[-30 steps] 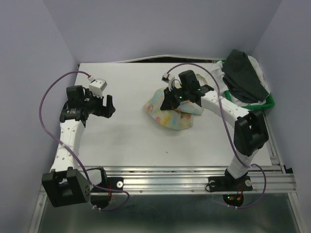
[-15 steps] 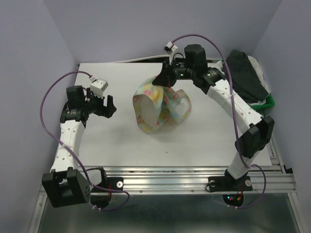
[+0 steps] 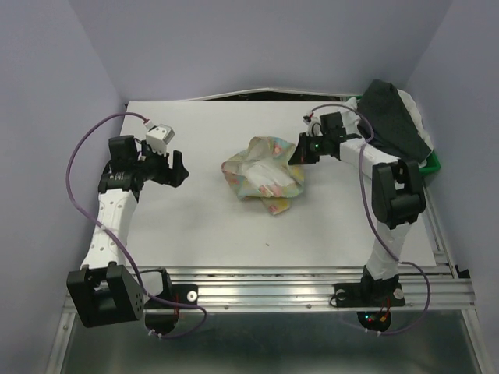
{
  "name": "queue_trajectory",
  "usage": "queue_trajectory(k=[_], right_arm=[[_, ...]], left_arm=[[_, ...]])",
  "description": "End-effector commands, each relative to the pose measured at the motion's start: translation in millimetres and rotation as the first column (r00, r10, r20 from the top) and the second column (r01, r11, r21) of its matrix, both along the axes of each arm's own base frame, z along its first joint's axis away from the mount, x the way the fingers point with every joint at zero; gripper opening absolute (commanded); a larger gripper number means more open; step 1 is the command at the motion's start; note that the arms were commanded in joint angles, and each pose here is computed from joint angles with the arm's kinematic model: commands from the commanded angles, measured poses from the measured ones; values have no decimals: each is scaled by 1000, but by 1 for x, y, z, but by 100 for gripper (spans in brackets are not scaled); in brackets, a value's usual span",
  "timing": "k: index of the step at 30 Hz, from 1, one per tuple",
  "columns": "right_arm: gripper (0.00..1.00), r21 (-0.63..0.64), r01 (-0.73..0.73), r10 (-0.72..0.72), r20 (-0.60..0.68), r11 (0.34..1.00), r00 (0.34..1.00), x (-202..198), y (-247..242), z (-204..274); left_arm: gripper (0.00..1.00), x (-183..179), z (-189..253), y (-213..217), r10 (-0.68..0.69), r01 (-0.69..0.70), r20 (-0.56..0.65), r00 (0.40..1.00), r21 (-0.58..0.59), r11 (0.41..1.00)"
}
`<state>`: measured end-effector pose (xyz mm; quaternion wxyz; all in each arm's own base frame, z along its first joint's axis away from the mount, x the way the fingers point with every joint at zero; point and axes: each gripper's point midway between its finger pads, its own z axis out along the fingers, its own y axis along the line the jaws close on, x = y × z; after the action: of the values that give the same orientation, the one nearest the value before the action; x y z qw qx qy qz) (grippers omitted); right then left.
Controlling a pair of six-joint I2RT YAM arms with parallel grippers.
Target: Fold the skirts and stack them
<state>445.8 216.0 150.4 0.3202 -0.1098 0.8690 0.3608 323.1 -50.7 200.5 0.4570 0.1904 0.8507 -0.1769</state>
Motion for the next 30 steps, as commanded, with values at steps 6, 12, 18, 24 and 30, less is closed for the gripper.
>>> queue_trajectory(k=[6,12,18,24,30], right_arm=[[1,-65,39,-47,-136,997,990,-6,-10,-69],[3,-85,12,-21,-102,996,995,-6,-16,-65],[8,-81,-15,5,-125,997,992,-12,-14,-59],[15,-91,-13,2,-122,996,992,-15,-17,-56],[17,-93,-11,0,-119,996,993,-16,-17,-51]], left_arm=[[85,3,-30,-20,-129,128,17,991,83,988],[85,9,-28,-46,-420,377,146,895,252,891],[85,25,-17,-99,-689,529,193,698,510,678],[84,29,-19,-166,-788,595,186,587,561,575],[82,27,-36,-213,-835,660,159,527,542,520]])
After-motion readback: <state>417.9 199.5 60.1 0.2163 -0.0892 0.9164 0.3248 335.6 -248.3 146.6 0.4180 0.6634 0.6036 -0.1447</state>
